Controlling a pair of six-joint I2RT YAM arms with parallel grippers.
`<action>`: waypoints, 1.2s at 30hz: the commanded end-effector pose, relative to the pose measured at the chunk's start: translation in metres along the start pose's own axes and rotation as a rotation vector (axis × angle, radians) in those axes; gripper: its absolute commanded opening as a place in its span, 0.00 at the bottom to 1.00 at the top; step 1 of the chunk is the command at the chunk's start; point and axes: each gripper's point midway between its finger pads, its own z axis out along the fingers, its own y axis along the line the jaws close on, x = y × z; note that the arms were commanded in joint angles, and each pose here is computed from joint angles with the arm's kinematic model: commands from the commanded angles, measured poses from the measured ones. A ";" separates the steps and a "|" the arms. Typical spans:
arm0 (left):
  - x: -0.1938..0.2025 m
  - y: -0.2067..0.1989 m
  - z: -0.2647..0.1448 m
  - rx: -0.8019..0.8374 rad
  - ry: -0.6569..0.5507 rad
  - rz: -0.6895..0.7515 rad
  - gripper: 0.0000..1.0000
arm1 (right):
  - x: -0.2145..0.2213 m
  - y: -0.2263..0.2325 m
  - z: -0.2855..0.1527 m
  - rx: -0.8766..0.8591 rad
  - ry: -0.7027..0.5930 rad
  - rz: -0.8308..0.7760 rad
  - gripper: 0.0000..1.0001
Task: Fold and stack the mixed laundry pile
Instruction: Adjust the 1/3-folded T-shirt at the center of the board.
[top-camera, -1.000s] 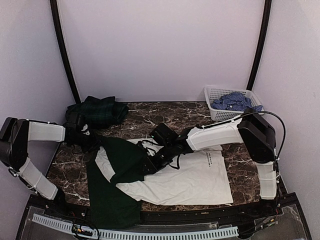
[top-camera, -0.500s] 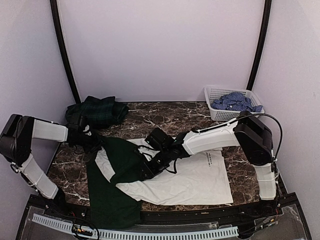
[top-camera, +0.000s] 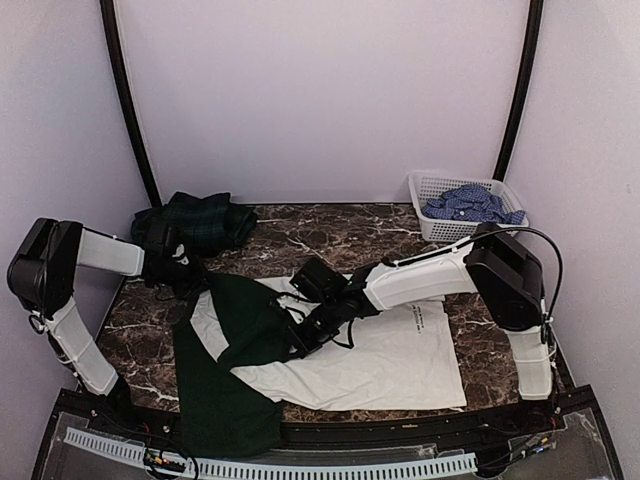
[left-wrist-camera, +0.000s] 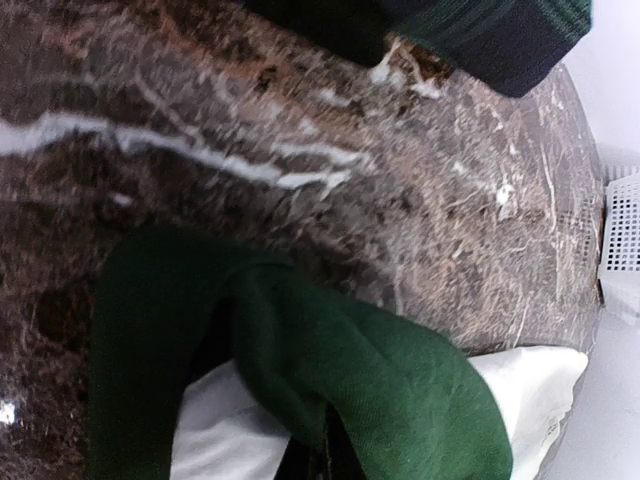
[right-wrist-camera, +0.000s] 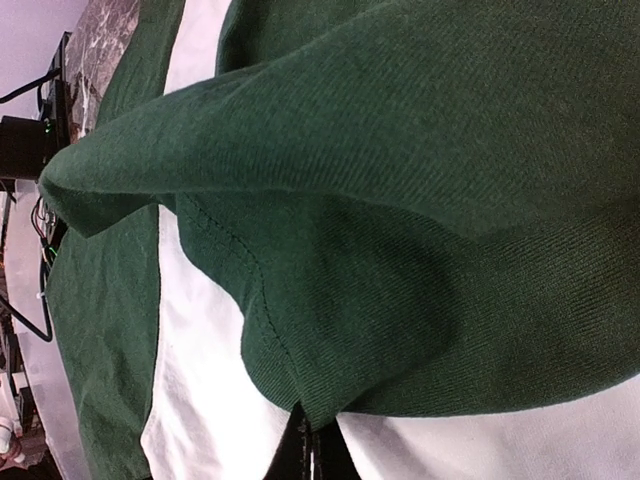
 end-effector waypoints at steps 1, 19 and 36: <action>-0.030 -0.016 -0.008 -0.005 -0.065 0.047 0.00 | -0.012 0.019 -0.020 -0.029 -0.055 -0.035 0.00; -0.043 0.004 -0.015 -0.082 -0.057 0.023 0.28 | 0.022 0.012 -0.039 -0.004 -0.024 -0.021 0.00; 0.160 -0.031 -0.113 -0.033 0.236 0.236 0.34 | 0.010 0.004 -0.030 -0.027 -0.023 -0.009 0.00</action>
